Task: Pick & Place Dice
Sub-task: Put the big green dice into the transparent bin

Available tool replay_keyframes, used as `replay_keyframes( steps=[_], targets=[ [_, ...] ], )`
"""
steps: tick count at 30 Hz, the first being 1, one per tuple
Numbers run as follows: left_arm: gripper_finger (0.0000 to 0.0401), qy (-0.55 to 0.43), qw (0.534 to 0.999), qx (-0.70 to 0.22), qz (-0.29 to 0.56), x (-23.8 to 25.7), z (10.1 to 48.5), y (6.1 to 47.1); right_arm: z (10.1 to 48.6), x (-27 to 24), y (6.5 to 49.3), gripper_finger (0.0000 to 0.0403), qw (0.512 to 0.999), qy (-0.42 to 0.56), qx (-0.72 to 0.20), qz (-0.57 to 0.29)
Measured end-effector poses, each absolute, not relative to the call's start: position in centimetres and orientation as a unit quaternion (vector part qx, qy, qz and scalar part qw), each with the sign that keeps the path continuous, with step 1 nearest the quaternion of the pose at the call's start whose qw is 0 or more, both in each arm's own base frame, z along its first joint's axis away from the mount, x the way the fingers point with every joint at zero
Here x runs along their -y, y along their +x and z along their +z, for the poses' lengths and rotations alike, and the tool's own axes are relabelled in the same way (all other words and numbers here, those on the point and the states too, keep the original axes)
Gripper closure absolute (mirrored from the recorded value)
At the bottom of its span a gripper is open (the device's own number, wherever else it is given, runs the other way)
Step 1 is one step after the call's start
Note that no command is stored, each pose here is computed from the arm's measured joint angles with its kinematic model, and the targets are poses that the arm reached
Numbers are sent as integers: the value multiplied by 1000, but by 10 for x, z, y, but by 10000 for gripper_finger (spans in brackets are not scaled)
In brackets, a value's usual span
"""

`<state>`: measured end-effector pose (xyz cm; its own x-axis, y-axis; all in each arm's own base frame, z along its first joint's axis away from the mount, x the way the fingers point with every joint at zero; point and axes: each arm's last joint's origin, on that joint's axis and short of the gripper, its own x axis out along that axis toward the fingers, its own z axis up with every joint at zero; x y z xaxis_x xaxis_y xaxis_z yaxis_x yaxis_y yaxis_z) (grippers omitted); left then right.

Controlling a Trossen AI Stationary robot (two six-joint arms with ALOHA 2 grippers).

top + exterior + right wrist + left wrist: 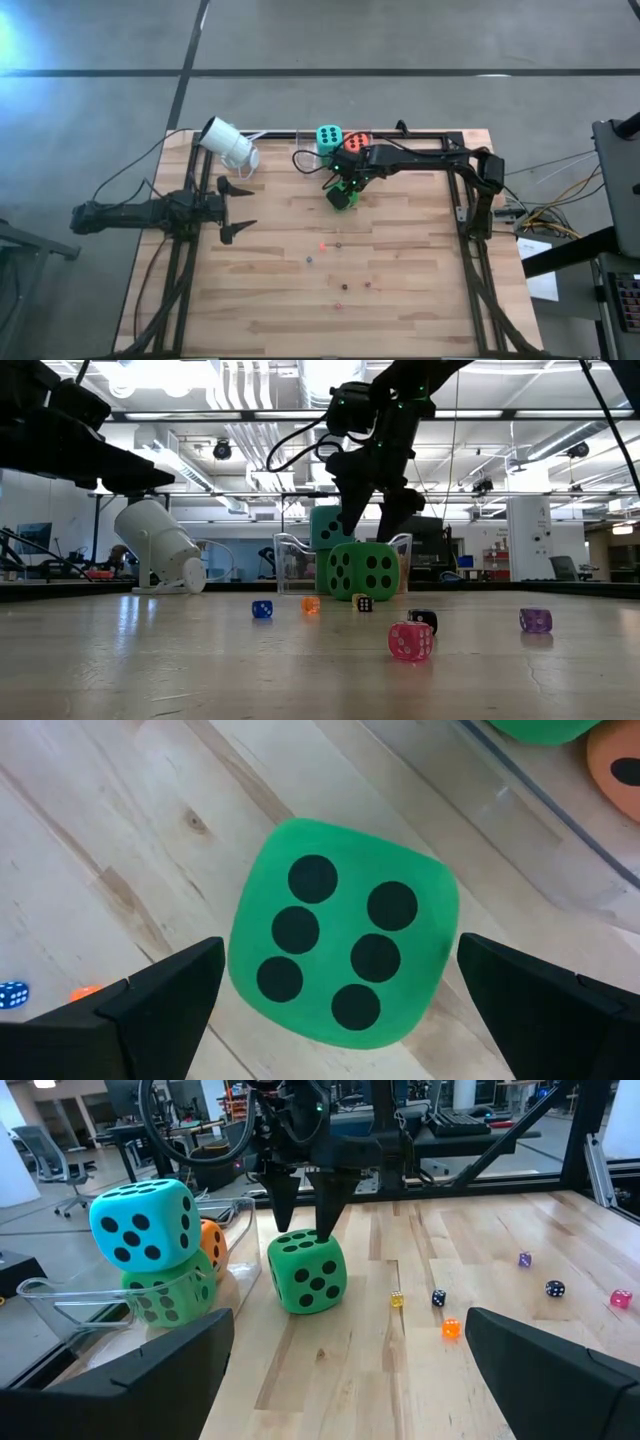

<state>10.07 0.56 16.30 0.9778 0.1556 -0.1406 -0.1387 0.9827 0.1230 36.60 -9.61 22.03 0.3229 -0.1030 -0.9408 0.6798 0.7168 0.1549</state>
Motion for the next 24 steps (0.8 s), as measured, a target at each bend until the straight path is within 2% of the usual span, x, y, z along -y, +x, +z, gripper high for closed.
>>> replay_keyframes(
  steps=[13, 24],
  targets=[
    [1, 55, 993, -75, 74, -6, 163, 101, 220, 98, 364, 3, 754, 277, -509, -309],
    [1, 55, 993, -75, 74, -6, 163, 101, 220, 95, 365, 3, 757, 286, -517, -280]
  ],
)
